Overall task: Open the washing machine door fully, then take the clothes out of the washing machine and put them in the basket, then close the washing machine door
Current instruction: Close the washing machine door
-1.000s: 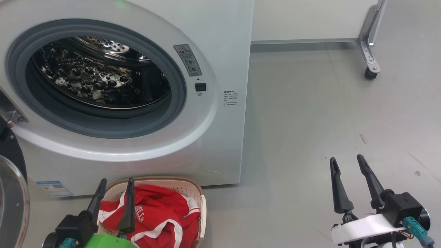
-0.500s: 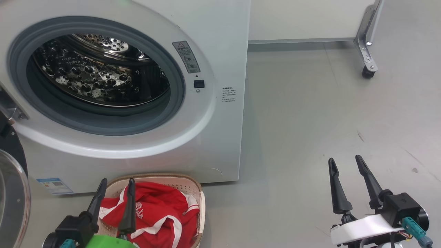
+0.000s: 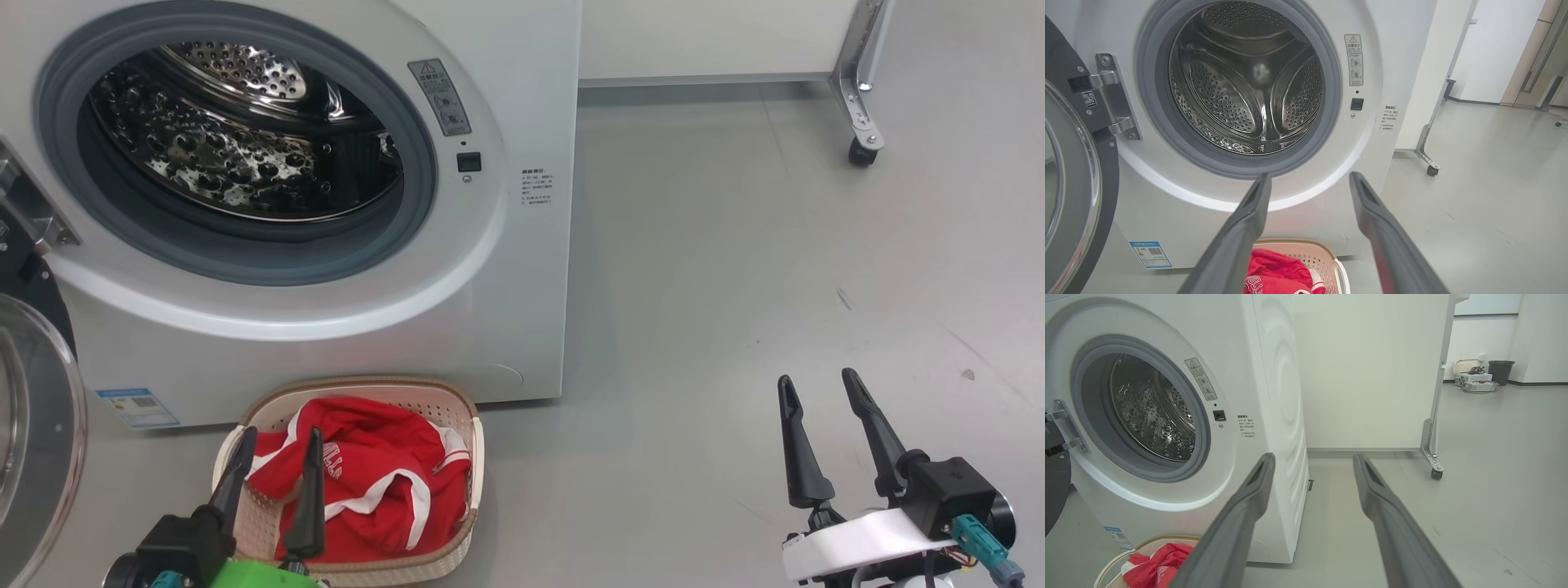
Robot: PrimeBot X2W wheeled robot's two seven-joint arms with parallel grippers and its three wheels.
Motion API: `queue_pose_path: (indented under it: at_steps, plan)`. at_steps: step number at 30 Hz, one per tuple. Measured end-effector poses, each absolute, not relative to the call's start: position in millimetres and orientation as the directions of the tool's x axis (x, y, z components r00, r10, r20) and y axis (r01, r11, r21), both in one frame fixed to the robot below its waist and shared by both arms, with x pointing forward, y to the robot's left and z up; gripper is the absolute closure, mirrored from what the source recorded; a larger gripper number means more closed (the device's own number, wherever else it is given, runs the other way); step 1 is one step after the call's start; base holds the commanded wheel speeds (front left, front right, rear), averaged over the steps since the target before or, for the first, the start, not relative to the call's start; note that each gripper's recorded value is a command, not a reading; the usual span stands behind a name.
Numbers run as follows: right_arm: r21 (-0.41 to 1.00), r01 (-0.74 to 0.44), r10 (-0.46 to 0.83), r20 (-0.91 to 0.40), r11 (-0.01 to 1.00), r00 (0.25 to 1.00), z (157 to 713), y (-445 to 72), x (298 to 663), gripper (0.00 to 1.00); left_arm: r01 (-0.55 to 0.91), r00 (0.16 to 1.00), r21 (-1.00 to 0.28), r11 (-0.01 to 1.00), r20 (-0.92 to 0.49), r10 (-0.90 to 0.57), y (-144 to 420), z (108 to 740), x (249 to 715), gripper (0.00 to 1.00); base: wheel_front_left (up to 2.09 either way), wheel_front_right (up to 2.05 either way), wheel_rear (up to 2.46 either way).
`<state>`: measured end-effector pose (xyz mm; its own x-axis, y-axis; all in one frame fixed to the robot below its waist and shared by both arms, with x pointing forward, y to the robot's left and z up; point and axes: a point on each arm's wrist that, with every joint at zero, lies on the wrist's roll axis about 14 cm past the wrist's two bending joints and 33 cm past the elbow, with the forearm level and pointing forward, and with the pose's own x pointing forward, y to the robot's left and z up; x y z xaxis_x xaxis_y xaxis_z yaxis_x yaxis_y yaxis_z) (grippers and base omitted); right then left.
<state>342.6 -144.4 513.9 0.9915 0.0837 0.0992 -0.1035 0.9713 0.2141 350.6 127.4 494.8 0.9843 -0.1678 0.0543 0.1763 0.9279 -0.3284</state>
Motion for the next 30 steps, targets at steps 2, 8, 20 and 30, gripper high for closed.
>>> queue_pose_path:
  at_steps: [2, 8, 20, 30]
  plan:
    - [0.214, -0.103, 0.084, 0.098, 0.971, 0.992, 513.5, -144.3, 342.7, 0.0, 0.176, 0.984, -0.325, 0.929, 0.05, -0.169, 127.4, 493.5, 349.9, 0.0, -0.75, 0.75, 0.0]
    - [0.215, -0.104, 0.086, 0.094, 0.971, 0.992, 512.2, -143.8, 343.4, 0.0, 0.173, 0.985, -0.327, 0.929, 0.046, -0.167, 127.7, 492.2, 349.2, 0.0, -0.58, 0.58, 0.0]
    - [0.215, -0.106, 0.088, 0.091, 0.971, 0.992, 511.4, -142.9, 343.6, 0.0, 0.177, 0.984, -0.326, 0.928, 0.062, -0.166, 127.8, 497.2, 350.0, 0.0, -0.18, 0.18, 0.0]
    - [0.215, -0.108, 0.09, 0.091, 0.971, 0.992, 511.3, -142.4, 343.4, 0.0, 0.181, 0.983, -0.326, 0.928, 0.073, -0.166, 127.7, 500.8, 350.4, 0.0, 0.0, 0.0, 0.0]
